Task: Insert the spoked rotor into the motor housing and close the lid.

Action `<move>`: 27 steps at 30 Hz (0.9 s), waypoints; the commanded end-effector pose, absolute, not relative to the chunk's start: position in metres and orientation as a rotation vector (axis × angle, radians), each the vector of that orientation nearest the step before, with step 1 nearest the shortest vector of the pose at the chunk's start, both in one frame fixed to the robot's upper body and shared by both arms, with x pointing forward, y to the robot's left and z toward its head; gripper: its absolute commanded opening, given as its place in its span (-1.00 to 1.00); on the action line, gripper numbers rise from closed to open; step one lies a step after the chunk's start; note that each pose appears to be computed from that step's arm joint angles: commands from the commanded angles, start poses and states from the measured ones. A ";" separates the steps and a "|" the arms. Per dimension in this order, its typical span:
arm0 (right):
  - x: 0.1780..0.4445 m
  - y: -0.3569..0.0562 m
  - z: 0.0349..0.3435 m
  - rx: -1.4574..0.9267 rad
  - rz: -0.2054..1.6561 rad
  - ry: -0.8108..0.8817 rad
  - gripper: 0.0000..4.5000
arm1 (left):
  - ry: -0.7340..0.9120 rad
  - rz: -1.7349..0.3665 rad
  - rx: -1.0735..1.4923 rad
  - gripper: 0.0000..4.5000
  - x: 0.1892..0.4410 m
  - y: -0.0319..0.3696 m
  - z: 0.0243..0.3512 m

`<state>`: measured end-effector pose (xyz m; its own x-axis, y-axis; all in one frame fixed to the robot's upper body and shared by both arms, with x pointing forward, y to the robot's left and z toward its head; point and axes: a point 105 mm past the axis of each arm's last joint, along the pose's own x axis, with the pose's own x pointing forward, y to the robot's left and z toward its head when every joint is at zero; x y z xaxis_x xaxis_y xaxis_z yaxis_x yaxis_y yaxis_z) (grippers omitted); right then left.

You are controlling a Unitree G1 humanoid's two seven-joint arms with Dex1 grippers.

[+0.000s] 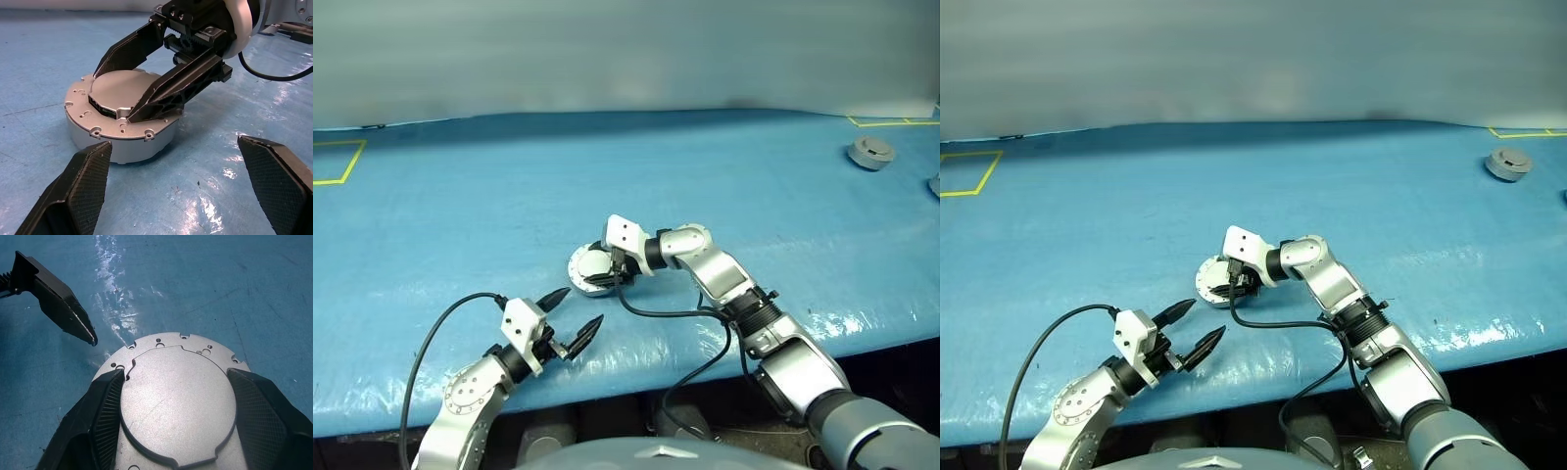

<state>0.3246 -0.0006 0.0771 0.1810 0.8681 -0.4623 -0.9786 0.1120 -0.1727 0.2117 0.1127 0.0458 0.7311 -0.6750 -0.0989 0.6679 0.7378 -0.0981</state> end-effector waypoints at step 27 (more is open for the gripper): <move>0.320 -0.004 0.082 -0.514 1.421 0.222 0.35 | 0.123 -0.754 -0.066 1.00 0.211 0.107 0.045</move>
<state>0.3217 -0.0026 0.0808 0.1652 0.8817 -0.4419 -0.9749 0.0781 -0.2085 0.2125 0.1130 0.0393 0.7315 -0.6719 -0.1160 0.6628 0.7406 -0.1106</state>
